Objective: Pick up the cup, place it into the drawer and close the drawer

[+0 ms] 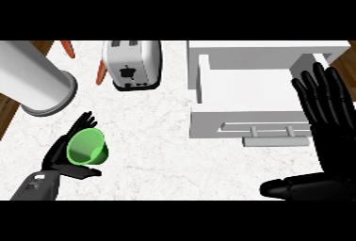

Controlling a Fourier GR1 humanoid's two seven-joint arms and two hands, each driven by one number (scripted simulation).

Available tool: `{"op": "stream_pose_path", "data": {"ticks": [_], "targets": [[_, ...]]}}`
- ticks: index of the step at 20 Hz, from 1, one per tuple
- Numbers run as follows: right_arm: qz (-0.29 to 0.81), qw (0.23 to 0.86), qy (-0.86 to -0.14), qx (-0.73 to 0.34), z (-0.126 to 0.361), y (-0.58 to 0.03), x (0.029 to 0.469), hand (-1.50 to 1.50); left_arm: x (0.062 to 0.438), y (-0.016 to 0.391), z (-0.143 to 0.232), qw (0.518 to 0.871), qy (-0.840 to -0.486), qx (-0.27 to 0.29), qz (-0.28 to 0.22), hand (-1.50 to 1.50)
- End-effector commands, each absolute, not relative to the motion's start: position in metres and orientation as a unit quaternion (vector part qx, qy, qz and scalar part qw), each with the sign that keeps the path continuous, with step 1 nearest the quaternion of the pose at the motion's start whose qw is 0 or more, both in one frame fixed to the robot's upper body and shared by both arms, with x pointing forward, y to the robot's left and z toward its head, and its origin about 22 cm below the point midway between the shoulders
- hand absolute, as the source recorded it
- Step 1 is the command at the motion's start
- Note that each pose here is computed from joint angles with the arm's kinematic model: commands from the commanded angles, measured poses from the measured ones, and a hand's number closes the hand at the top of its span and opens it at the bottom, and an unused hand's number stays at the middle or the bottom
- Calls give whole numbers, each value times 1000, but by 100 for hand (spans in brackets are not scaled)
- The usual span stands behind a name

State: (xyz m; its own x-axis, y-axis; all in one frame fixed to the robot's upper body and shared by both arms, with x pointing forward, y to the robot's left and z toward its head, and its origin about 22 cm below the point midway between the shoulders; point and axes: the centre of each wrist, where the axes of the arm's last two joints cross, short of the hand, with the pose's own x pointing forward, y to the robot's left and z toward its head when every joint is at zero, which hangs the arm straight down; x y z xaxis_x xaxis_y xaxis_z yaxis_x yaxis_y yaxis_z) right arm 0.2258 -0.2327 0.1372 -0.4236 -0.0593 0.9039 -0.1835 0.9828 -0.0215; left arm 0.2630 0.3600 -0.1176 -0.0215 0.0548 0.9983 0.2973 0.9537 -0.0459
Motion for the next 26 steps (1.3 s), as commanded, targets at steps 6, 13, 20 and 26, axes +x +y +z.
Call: {"op": "stream_pose_path", "data": {"ticks": [6,13,20,26], "targets": [[57,527,-845,76,146,-230,227,-150,265,359,-119,653,-711,-256,-55,-150],[54,538,-838,75,141,-238,222,-150,259,335,-133,643,-700,-308,-30,150],[58,531,-843,70,142,-239,222,-150,266,333,-125,602,-743,-289,-42,150],[60,537,-839,59,149,-243,223,-150,251,316,-141,585,-798,-98,100,150]]}}
